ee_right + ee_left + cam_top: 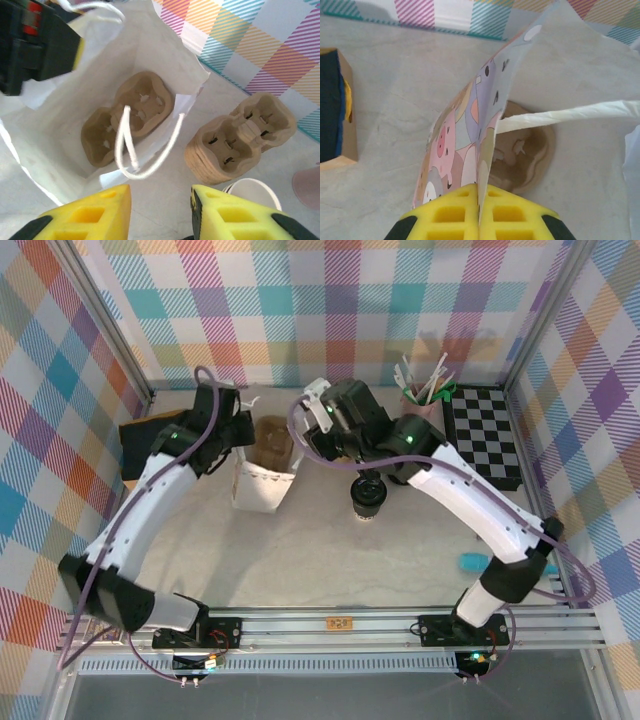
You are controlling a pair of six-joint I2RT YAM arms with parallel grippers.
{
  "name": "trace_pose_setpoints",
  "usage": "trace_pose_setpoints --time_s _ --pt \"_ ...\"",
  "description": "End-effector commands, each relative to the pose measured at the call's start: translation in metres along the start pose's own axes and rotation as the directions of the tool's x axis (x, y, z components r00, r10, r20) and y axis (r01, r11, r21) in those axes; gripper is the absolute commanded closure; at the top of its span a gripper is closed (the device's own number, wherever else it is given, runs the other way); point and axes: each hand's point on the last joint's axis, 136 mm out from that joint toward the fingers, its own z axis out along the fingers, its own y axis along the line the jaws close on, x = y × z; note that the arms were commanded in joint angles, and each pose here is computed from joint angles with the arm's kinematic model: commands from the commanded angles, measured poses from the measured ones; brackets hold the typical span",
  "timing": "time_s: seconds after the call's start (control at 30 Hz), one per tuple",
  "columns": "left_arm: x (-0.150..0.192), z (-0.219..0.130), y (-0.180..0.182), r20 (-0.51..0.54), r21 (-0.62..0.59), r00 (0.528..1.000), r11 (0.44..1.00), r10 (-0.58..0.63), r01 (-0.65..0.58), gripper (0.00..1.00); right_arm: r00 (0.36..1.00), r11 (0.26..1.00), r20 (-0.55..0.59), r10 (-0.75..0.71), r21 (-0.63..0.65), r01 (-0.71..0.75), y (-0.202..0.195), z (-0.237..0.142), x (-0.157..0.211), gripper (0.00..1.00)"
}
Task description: Pack the takeout coffee
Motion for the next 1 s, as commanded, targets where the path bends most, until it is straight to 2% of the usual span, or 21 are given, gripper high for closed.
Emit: trace_pose_setpoints --time_s 0.0,0.07,0.13,0.23,0.5,0.67,0.77,0.97 --pt "0.002 -0.038 -0.008 0.126 0.043 0.984 0.991 0.124 -0.13 1.0 0.996 0.997 0.075 0.056 -0.047 -0.053 0.013 -0.017 -0.002 0.64" --pt "0.019 -0.059 -0.018 0.226 0.059 0.953 0.973 0.203 -0.222 1.0 0.994 0.995 0.082 0.077 -0.069 -0.071 0.021 -0.021 0.011 0.64" --pt "0.037 -0.077 -0.027 0.322 0.111 0.918 0.954 0.232 -0.28 1.0 0.992 0.991 0.077 0.1 -0.094 -0.093 0.03 -0.022 0.024 0.64" --pt "0.055 -0.096 -0.026 0.384 0.115 0.888 0.941 0.254 -0.319 1.0 0.992 0.987 0.052 0.116 -0.121 -0.109 0.044 -0.021 0.043 0.64" --pt "0.075 -0.104 -0.025 0.34 0.125 0.898 0.934 0.278 -0.336 1.0 0.993 0.98 0.069 0.093 -0.185 -0.079 0.072 -0.032 0.045 0.6" --pt "0.073 -0.108 -0.018 0.28 0.037 0.902 0.935 0.328 -0.352 1.0 0.99 0.98 0.104 0.093 -0.184 -0.072 0.071 -0.044 0.036 0.52" --pt "0.073 -0.112 -0.019 0.229 0.022 0.903 0.925 0.364 -0.378 1.0 0.99 0.98 0.115 0.086 -0.19 -0.063 0.069 -0.051 0.03 0.51" --pt "0.076 -0.12 -0.009 0.25 -0.019 0.907 0.938 0.34 -0.347 1.0 0.995 0.969 0.068 0.074 -0.24 -0.056 0.086 -0.04 0.033 0.48"
